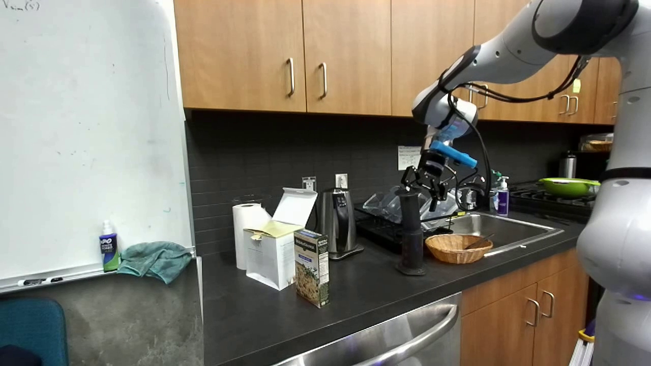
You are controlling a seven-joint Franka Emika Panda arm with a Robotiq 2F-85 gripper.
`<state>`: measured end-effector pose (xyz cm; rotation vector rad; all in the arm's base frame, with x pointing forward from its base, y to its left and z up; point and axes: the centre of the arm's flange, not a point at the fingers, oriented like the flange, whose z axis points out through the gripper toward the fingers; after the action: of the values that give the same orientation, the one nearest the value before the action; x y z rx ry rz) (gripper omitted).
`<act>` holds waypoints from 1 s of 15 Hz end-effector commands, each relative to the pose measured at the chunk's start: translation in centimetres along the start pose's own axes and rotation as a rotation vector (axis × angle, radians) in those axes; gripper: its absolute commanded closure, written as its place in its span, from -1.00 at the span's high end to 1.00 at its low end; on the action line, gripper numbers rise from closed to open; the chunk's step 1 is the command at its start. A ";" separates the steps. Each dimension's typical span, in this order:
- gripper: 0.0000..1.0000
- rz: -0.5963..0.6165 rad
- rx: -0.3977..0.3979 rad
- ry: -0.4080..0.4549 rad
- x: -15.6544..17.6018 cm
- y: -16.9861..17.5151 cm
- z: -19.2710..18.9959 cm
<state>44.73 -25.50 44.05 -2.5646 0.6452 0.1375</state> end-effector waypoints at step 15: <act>1.00 -0.045 -0.023 0.066 -2.1 -2.2 -2.6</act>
<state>44.50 -24.89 46.63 -2.5889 0.6151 0.0703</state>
